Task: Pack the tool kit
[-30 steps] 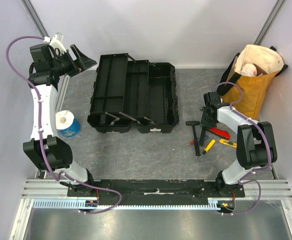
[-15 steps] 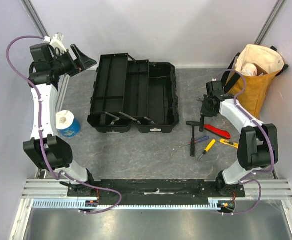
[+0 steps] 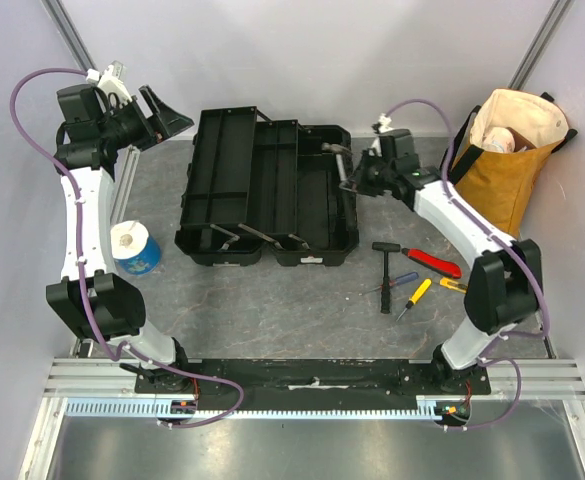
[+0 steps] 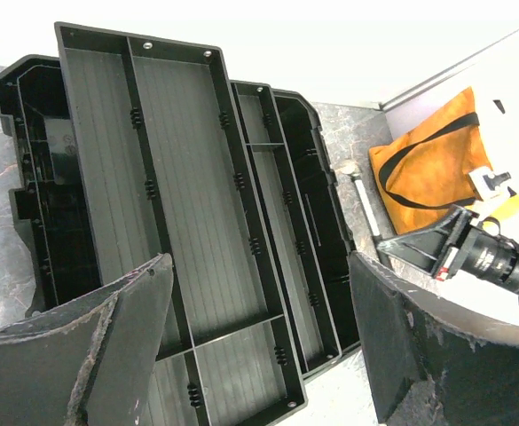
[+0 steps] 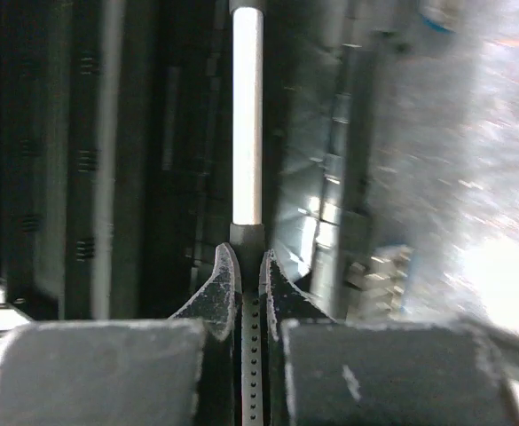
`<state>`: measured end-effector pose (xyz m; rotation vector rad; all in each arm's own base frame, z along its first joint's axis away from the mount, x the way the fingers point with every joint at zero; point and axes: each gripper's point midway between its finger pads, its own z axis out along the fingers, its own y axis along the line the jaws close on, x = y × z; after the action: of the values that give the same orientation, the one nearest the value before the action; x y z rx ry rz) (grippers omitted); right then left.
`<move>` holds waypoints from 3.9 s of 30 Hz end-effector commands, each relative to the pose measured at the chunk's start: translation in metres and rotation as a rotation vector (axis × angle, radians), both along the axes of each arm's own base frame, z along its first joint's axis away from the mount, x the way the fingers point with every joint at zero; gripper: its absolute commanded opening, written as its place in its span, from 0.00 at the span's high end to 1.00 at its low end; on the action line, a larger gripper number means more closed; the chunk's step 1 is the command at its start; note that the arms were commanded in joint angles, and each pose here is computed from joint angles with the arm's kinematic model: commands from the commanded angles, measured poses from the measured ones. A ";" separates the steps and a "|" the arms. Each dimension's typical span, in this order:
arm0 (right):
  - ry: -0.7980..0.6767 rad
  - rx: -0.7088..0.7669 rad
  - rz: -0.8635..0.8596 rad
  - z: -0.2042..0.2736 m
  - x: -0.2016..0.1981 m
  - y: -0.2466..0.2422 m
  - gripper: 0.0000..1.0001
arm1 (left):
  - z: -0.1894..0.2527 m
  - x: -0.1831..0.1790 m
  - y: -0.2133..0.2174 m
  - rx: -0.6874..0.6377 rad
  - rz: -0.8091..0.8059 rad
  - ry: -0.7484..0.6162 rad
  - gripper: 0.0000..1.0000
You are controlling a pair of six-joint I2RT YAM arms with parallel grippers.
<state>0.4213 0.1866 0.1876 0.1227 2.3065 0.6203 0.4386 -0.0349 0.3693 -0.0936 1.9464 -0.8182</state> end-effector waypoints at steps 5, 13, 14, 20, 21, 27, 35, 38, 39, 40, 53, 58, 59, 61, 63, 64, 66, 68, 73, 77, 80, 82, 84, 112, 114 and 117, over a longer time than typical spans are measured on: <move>-0.029 0.145 -0.055 0.000 0.051 0.074 1.00 | 0.027 -0.016 -0.005 0.005 -0.024 -0.059 0.15; -0.046 0.096 -0.124 -0.035 0.077 0.081 1.00 | 0.026 -0.020 -0.003 0.022 -0.007 -0.058 0.15; -0.058 0.097 -0.115 -0.036 0.079 0.085 1.00 | 0.026 -0.020 -0.003 0.022 -0.009 -0.058 0.15; -0.084 -0.037 -0.139 -0.071 0.100 0.093 1.00 | 0.022 -0.018 -0.004 0.004 -0.017 -0.042 0.15; -0.090 -0.062 -0.153 -0.075 0.104 0.092 1.00 | 0.023 -0.018 -0.005 0.001 -0.019 -0.041 0.15; -0.102 -0.186 -0.243 -0.085 0.112 0.079 0.88 | 0.027 -0.022 -0.005 0.010 -0.011 -0.057 0.15; -0.155 -0.213 -0.243 -0.049 0.106 0.077 0.55 | 0.029 -0.023 -0.006 0.003 -0.015 -0.056 0.15; -0.190 -0.181 -0.224 -0.018 0.098 0.077 0.54 | 0.029 -0.023 -0.008 -0.007 -0.026 -0.054 0.15; -0.198 -0.178 -0.223 -0.010 0.095 0.074 0.54 | 0.028 -0.023 -0.008 -0.006 -0.026 -0.054 0.15; -0.212 -0.169 -0.223 0.003 0.089 0.072 0.54 | 0.028 -0.023 -0.008 -0.009 -0.027 -0.052 0.15; -0.049 -0.386 -0.376 -0.012 -0.011 -0.058 0.43 | 0.022 -0.034 -0.019 -0.034 -0.088 -0.056 0.15; 0.038 -0.418 -0.344 -0.044 -0.046 -0.086 0.29 | 0.019 -0.033 -0.021 -0.044 -0.091 -0.044 0.15; 0.055 -0.424 -0.330 -0.051 -0.053 -0.088 0.26 | 0.019 -0.035 -0.022 -0.047 -0.094 -0.040 0.15; 0.083 -0.438 -0.319 -0.062 -0.063 -0.092 0.23 | 0.016 -0.036 -0.022 -0.047 -0.091 -0.032 0.15; 0.109 -0.447 -0.308 -0.073 -0.071 -0.094 0.20 | 0.013 -0.037 -0.021 -0.043 -0.082 -0.023 0.15; 0.123 -0.453 -0.297 -0.079 -0.074 -0.095 0.18 | 0.012 -0.039 -0.020 -0.040 -0.078 -0.020 0.15; 0.152 -0.458 -0.285 -0.092 -0.080 -0.094 0.18 | 0.011 -0.041 -0.019 -0.034 -0.069 -0.017 0.15; 0.181 -0.455 -0.267 -0.103 -0.084 -0.092 0.18 | 0.012 -0.043 -0.019 -0.025 -0.063 -0.018 0.15; 0.222 -0.449 -0.246 -0.128 -0.092 -0.089 0.19 | 0.011 -0.047 -0.017 -0.011 -0.044 -0.018 0.15; 0.248 -0.443 -0.219 -0.142 -0.095 -0.086 0.25 | 0.011 -0.048 -0.016 -0.008 -0.038 -0.015 0.15; 0.277 -0.450 -0.212 -0.152 -0.099 -0.086 0.32 | 0.012 -0.047 -0.016 -0.008 -0.038 -0.017 0.15; 0.291 -0.451 -0.213 -0.158 -0.103 -0.086 0.37 | 0.012 -0.047 -0.016 -0.008 -0.038 -0.019 0.15; 0.306 -0.447 -0.215 -0.162 -0.107 -0.086 0.40 | 0.013 -0.047 -0.015 -0.005 -0.036 -0.023 0.15; -0.080 -0.363 -0.312 0.009 -0.012 -0.071 1.00 | 0.021 -0.058 -0.015 0.015 -0.026 -0.031 0.16; -0.121 -0.312 -0.290 0.026 -0.004 -0.060 1.00 | 0.021 -0.059 -0.015 0.021 -0.022 -0.032 0.16; -0.181 -0.229 -0.253 0.048 0.007 -0.040 1.00 | 0.023 -0.063 -0.015 0.028 -0.018 -0.038 0.16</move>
<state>0.4132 0.1241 0.1905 0.2753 2.2373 0.0888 0.3884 -0.0481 0.3700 -0.1042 1.9797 -0.8476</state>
